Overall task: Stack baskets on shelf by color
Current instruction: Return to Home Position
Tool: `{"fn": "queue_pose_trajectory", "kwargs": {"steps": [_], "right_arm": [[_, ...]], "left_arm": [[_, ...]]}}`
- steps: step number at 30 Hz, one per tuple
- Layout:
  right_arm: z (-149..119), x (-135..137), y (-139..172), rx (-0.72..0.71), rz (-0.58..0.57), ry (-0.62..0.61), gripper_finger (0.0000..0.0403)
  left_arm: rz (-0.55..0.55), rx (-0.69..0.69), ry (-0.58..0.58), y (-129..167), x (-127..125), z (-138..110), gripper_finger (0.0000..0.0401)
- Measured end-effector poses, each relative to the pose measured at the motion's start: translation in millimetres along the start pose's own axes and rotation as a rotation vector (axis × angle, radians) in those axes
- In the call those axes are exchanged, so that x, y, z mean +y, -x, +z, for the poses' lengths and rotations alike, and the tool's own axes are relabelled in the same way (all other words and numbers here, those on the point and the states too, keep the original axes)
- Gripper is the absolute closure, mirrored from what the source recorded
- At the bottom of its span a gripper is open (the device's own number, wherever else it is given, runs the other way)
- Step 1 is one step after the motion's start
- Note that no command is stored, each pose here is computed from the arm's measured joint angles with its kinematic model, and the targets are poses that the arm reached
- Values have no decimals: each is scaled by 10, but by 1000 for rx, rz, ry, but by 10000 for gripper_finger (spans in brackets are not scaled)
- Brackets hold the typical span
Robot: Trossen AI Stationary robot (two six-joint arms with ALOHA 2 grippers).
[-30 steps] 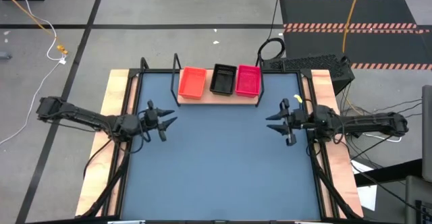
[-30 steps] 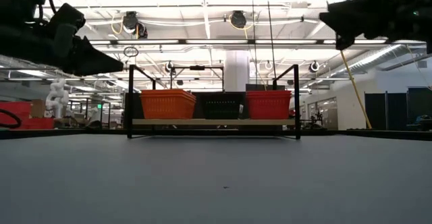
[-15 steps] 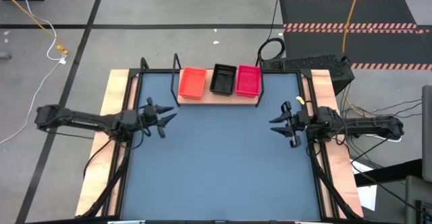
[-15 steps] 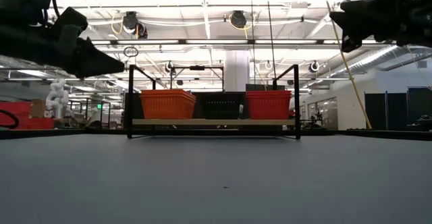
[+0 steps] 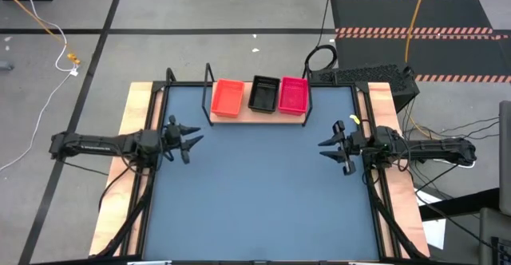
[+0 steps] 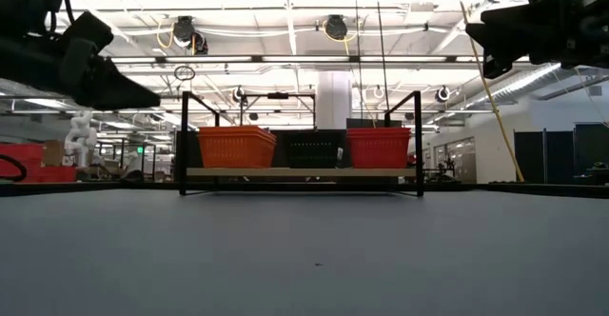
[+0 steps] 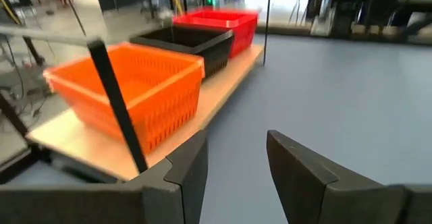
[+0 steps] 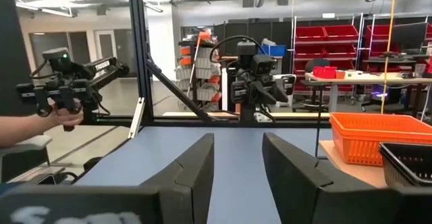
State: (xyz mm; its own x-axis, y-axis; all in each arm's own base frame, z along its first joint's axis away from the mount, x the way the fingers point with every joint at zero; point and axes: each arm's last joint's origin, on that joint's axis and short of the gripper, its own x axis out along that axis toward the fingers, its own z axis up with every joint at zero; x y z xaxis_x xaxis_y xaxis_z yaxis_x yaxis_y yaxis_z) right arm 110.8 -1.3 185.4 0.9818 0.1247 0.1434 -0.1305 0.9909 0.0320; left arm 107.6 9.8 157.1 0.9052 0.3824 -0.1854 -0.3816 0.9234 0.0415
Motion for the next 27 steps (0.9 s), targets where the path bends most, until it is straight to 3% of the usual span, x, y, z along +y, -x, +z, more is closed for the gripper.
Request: {"fn": "queue_pose_trajectory", "kwargs": {"steps": [4,9,16,20,27], "right_arm": [[-1,1,0,1,2,4,282],[-24,1,0,24,5,68,282],[86,66,31,-89,194,128,282],[51,71,84,-56,186,137,282],[107,79,166,-129,147,135,282]], "left_arm": [[3,101,13,39,16,-9,249],[-50,128,50,51,-12,-18,249],[-40,109,8,64,-13,-6,249],[-22,85,11,80,-1,11,249],[-22,90,-44,74,0,7,249]]}}
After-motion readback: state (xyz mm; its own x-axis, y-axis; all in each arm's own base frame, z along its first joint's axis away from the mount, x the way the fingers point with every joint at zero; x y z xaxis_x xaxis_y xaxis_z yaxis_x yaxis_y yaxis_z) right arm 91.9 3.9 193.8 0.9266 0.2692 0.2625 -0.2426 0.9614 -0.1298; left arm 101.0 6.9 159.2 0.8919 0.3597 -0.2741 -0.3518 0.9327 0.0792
